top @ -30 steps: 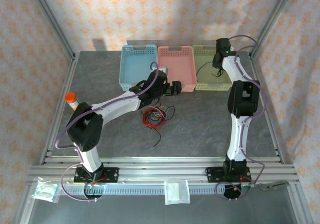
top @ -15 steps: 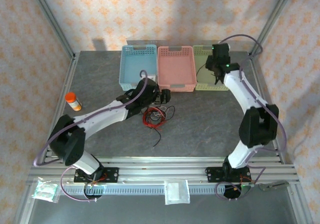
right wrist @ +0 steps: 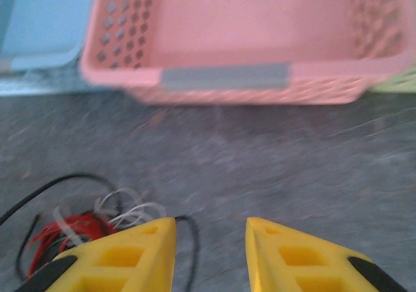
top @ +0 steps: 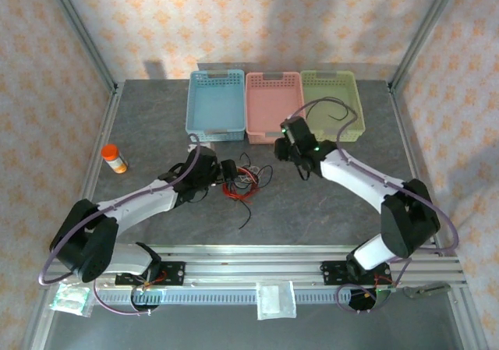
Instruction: Untangle the cables
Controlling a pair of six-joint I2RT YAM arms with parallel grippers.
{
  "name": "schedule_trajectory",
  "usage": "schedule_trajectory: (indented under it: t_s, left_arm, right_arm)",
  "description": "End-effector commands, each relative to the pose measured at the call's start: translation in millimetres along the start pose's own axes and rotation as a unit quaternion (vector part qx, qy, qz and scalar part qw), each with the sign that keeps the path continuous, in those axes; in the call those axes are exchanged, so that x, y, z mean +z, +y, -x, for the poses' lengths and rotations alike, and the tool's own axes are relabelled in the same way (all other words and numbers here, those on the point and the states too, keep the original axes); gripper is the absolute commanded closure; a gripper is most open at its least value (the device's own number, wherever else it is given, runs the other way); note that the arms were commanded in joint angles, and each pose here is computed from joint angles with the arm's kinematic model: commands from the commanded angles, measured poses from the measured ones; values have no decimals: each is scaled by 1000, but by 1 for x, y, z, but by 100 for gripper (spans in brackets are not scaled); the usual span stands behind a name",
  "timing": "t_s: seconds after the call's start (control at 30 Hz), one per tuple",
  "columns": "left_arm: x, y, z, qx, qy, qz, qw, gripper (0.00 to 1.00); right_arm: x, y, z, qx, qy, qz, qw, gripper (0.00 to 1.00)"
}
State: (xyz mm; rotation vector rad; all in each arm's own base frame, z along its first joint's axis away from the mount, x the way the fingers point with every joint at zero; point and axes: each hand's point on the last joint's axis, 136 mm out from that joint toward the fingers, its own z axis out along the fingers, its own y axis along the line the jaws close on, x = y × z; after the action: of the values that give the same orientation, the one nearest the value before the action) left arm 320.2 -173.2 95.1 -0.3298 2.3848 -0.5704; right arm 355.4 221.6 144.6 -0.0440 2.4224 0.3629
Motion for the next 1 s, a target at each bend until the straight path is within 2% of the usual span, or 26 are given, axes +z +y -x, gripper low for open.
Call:
schedule_trajectory:
  t_s: [0.0, 0.1, 0.23, 0.43, 0.53, 0.6, 0.8, 0.97]
  left_arm:
    - [-6, -13, 12, -54, -19, -61, 997, 17]
    - [-7, -6, 13, -77, -24, -74, 994, 17]
    - [-7, 6, 11, -114, -24, -94, 989, 19]
    - [-7, 17, 9, -143, -29, -106, 984, 19]
    - [-7, 18, 9, -143, -31, -108, 983, 19]
    - [-7, 19, 9, -144, -32, -107, 983, 19]
    - [-3, 18, 8, -138, -26, -111, 984, 19]
    - [-2, 19, 14, -105, -34, -78, 991, 18]
  right_arm:
    - [13, 36, -15, -3, 11, 53, 999, 67]
    - [21, 54, -30, -29, 26, 65, 997, 67]
    - [33, 57, -39, -38, 42, 54, 997, 66]
    - [50, 19, -50, -25, 69, -64, 995, 60]
    - [51, 0, -56, -22, 75, -114, 990, 50]
    - [51, -5, -58, -23, 76, -124, 989, 48]
    - [59, 5, -72, -4, 112, -81, 990, 53]
    - [64, -4, -78, 1, 120, -99, 988, 58]
